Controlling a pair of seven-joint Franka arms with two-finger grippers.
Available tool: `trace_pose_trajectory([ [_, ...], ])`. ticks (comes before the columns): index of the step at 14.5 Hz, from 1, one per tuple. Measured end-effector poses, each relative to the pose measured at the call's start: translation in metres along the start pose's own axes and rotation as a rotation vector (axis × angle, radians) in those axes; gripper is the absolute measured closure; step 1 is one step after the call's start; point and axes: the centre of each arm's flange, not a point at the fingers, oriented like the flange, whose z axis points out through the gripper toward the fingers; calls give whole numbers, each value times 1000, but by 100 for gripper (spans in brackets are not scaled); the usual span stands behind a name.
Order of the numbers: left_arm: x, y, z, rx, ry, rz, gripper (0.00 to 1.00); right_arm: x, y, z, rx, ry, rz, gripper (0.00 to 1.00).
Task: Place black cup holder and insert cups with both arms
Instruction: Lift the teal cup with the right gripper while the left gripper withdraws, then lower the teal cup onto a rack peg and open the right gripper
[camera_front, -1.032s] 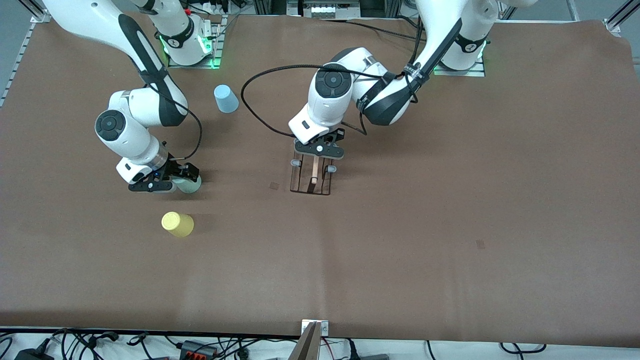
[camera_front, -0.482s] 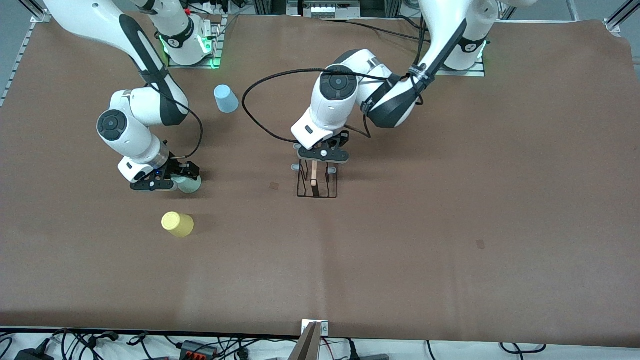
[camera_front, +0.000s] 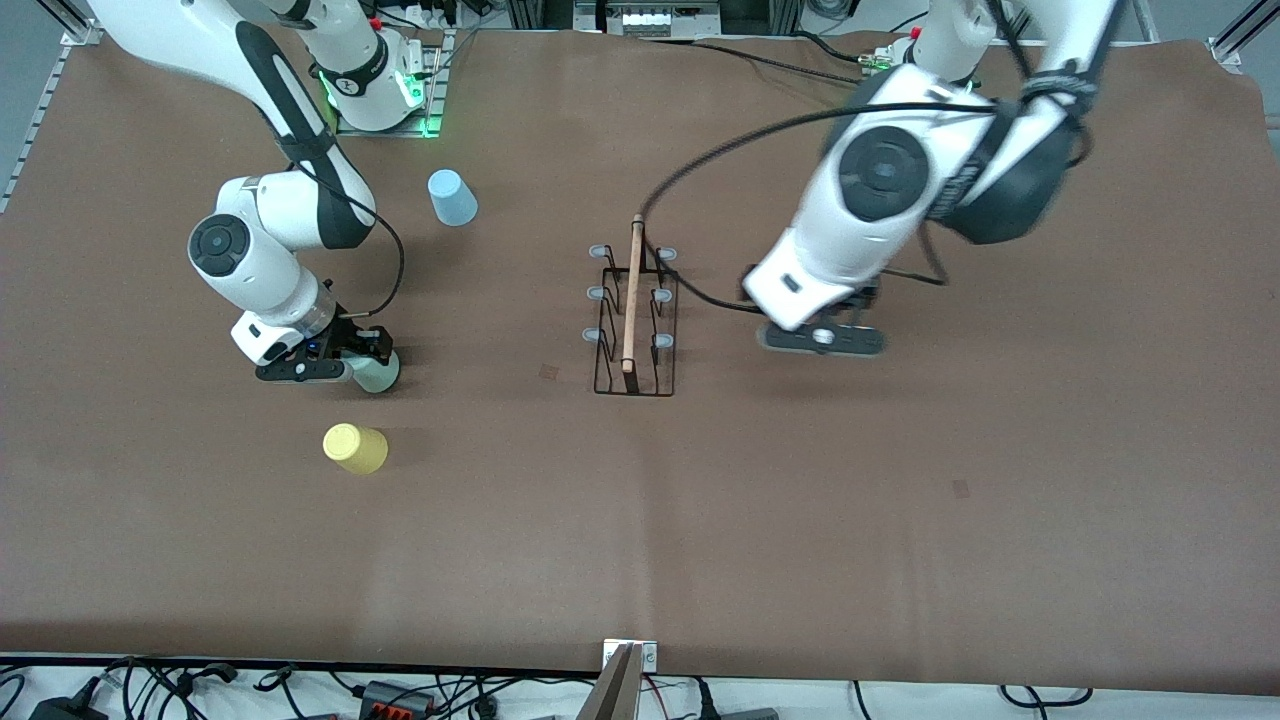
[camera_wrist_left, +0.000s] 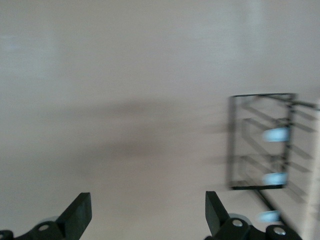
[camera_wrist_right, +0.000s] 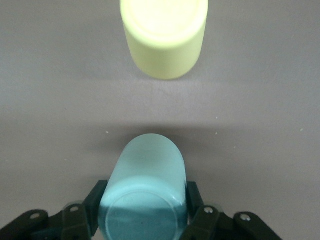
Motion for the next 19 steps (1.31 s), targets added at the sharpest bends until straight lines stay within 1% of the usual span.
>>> trace_pose_trajectory([
  [2,12,-61,-10,21,-6,40,0,8,-11,-36,2,-15,-7,32],
  [4,19,-116,-11,20,-20,65,0,10,-41,-86,5,-32,44,32],
  [5,19,-139,-6,18,-21,59,0,5,-67,-111,8,-33,85,32],
  [7,9,-166,13,20,21,59,0,-18,-135,-147,13,-26,181,32],
  [9,-14,-177,41,34,64,95,0,-51,-212,-165,27,-16,286,32],
  [11,-34,-198,60,46,78,125,0,-86,-281,-176,53,-15,381,32],
  [13,-41,-221,59,51,87,145,0,-110,-326,-183,77,-25,455,32],
  [15,-40,-237,40,55,102,149,0,-128,-360,-181,94,-44,500,32],
  [17,-43,-264,-1,29,66,90,0,-142,-383,-171,98,-58,495,32],
  [19,-54,-297,-52,-12,27,39,0,-143,-387,-151,71,-65,478,32],
])
